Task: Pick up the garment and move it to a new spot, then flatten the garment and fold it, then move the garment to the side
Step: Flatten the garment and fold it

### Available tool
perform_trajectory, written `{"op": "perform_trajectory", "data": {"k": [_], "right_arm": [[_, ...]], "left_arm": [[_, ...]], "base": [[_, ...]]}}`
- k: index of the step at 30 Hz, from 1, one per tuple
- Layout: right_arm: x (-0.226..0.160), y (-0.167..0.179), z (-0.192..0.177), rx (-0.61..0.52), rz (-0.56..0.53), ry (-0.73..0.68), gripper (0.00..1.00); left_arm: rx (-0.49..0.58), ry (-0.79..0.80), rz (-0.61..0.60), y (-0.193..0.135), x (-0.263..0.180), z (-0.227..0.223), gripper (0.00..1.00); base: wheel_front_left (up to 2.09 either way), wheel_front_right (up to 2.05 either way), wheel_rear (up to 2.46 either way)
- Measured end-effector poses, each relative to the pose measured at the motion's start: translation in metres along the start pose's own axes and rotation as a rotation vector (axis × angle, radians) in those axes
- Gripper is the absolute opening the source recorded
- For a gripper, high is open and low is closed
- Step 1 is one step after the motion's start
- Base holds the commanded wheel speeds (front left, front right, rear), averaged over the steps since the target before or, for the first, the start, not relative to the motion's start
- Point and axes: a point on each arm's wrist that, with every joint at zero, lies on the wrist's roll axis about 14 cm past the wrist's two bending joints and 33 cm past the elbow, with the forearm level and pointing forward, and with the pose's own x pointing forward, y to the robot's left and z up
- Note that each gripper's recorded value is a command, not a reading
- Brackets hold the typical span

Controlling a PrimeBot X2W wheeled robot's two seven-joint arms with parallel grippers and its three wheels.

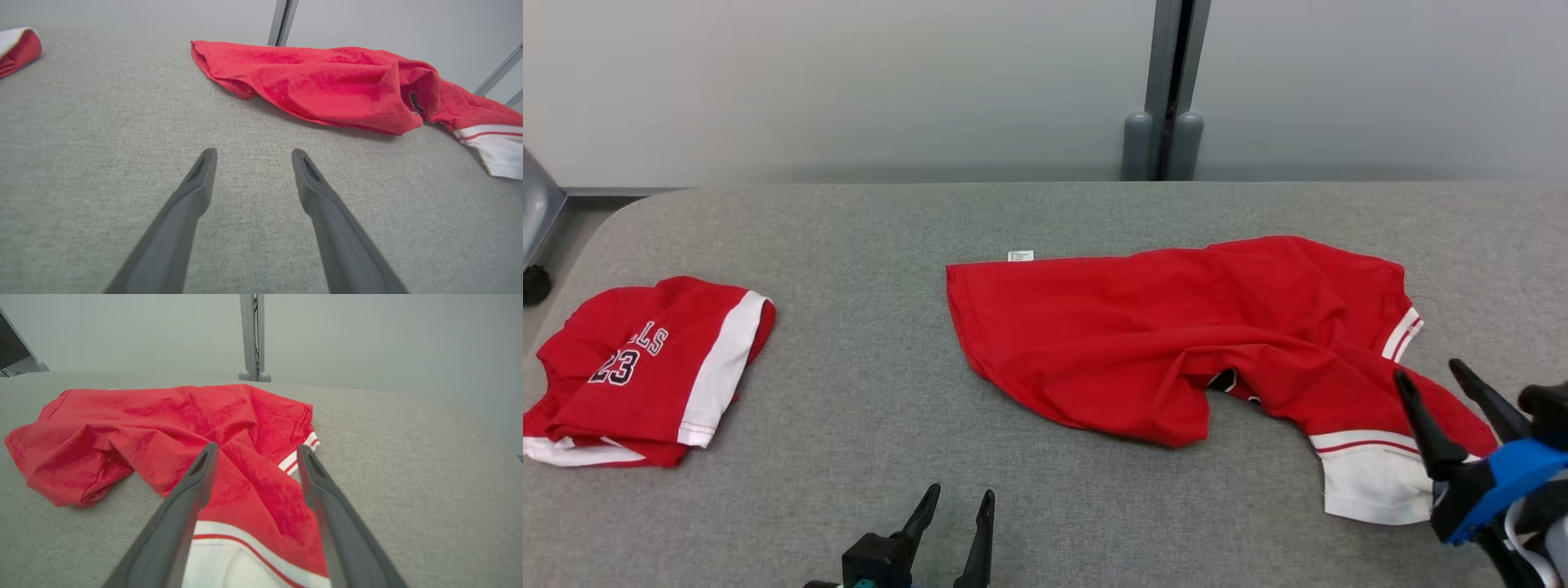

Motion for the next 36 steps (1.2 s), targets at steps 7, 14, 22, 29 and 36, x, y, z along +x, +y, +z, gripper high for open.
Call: {"op": "perform_trajectory", "data": {"k": [7,14,22,29,36], "right_arm": [[0.024,0.025,0.002,-0.005,0.02,-0.08,1.0],[0.008,0.037,-0.014,0.041,0.003,-0.079,1.0],[-0.016,0.031,-0.039,0.085,-0.05,-0.039,1.0],[-0.022,0.019,-0.045,0.089,-0.086,-0.027,1.0],[-0.022,0.012,-0.051,0.092,-0.107,-0.007,1.0]], "left_arm": [[0.001,-0.001,0.028,0.009,0.0,0.001,1.0],[0.0,-0.006,0.006,0.003,0.001,0.003,1.0],[-0.042,0.016,-0.103,-0.026,0.031,0.006,1.0],[-0.147,0.056,-0.072,-0.018,0.067,0.006,1.0],[-0.164,0.095,-0.054,-0.007,0.089,0.0,1.0]], "base": [[0.0,0.0,0.0],[0.0,0.0,0.0],[0.0,0.0,0.0],[0.0,0.0,0.0],[0.0,0.0,0.0]]}}
